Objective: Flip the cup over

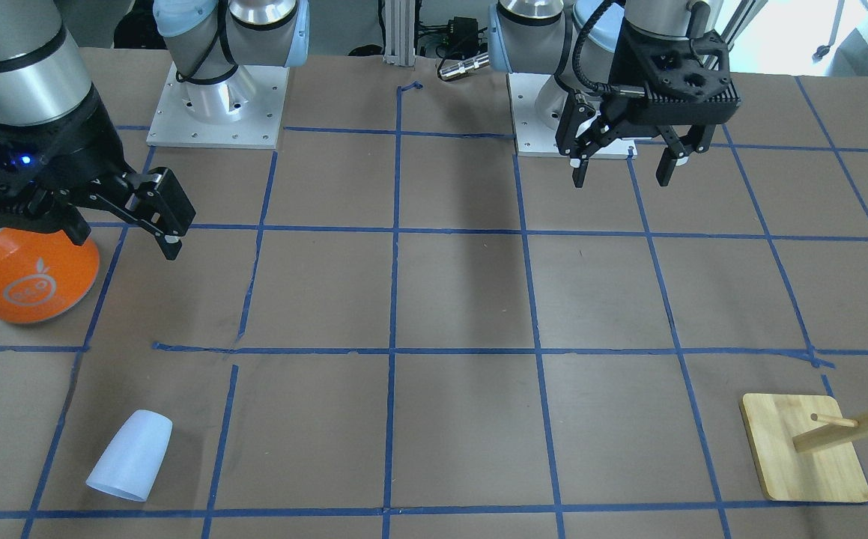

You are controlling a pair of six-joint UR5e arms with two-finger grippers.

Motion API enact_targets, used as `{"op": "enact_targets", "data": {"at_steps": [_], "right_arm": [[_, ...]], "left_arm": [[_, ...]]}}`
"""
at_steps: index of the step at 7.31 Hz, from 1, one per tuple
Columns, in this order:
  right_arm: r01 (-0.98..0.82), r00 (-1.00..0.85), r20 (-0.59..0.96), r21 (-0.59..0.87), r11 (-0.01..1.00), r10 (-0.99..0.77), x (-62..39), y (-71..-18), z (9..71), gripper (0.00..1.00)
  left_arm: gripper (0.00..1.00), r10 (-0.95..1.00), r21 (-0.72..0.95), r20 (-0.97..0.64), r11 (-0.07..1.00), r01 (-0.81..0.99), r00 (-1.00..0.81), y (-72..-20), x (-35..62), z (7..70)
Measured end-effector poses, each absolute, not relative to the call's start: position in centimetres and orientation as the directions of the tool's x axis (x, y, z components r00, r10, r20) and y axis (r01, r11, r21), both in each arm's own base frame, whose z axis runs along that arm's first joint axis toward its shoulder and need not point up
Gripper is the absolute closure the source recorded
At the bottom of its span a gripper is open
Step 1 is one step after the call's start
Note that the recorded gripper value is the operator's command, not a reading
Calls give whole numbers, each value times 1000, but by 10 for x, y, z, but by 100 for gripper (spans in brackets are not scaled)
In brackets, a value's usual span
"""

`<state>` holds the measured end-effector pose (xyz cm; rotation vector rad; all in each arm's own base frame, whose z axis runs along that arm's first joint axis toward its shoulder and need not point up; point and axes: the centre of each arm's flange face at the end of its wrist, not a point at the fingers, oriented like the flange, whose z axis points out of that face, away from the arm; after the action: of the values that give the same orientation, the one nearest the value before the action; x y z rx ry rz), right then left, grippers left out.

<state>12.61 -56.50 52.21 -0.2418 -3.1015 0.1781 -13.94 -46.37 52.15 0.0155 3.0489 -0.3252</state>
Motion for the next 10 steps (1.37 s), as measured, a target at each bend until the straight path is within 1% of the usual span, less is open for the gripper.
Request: {"op": "enact_targets", "data": {"at_steps": [10], "right_arm": [[144,-989,24,-75,987,146,122,-567,502,0]], "left_arm": [[0,2,-211,-76,977,18,-997,-462,-139,521]]}}
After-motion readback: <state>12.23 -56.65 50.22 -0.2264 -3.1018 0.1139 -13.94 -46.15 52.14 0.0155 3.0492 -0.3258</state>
